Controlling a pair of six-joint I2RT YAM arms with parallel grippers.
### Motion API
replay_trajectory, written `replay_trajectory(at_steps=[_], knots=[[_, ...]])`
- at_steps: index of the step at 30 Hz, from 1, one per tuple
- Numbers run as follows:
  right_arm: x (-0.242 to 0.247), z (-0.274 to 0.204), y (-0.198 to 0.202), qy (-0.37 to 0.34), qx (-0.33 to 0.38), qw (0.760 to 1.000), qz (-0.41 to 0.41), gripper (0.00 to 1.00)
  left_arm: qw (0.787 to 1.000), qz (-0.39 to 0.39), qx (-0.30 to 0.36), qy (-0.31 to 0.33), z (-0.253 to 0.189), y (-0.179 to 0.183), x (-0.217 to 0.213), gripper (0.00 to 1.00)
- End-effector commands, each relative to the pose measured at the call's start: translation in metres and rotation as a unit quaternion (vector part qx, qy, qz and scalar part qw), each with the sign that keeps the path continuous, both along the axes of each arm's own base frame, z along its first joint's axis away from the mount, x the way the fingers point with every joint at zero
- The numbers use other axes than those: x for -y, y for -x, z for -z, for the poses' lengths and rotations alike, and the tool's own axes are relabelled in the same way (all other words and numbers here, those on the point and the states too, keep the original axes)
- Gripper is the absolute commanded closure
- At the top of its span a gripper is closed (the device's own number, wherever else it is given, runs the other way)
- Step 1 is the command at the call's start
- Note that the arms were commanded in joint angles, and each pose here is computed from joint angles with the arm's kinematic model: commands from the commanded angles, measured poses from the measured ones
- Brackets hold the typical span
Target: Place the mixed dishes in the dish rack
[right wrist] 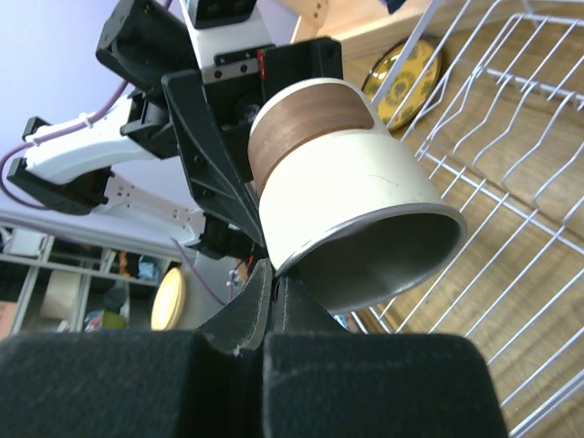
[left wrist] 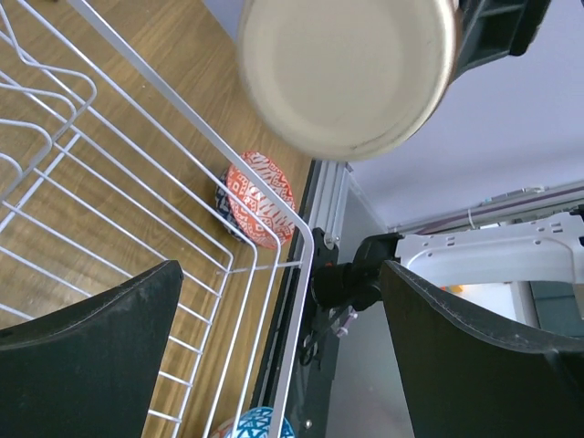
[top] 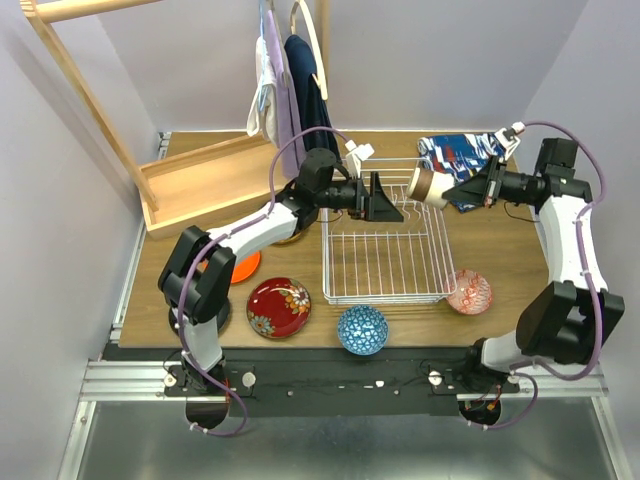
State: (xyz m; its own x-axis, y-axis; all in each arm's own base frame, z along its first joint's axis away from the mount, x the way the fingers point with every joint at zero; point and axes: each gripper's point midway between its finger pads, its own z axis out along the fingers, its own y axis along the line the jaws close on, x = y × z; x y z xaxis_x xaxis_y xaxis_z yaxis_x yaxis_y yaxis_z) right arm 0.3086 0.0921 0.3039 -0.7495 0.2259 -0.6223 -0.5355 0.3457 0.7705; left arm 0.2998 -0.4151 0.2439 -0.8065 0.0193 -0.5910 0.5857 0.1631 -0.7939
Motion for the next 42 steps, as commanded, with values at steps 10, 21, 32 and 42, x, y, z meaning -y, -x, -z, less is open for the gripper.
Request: replay_trajectory(at_steps=[10,21,32,42], knots=[[-0.008,0.032,0.028,0.005,-0.028,0.997,-0.065,0.99,0.999,0.014,0.014,0.041,-0.027,-0.006,0.015,0.01],[-0.022,0.034,0.035,0.011,-0.029,0.996,-0.089,0.99,0.999,0.020,0.016,0.043,-0.026,-0.004,0.019,0.01],[-0.026,0.043,0.035,0.021,-0.039,0.994,-0.099,0.99,0.997,0.053,0.025,0.055,-0.032,0.008,0.025,0.05],[-0.025,0.054,0.034,0.031,-0.047,0.994,-0.090,0.97,0.996,0.069,0.036,0.052,-0.033,0.017,0.020,0.27]])
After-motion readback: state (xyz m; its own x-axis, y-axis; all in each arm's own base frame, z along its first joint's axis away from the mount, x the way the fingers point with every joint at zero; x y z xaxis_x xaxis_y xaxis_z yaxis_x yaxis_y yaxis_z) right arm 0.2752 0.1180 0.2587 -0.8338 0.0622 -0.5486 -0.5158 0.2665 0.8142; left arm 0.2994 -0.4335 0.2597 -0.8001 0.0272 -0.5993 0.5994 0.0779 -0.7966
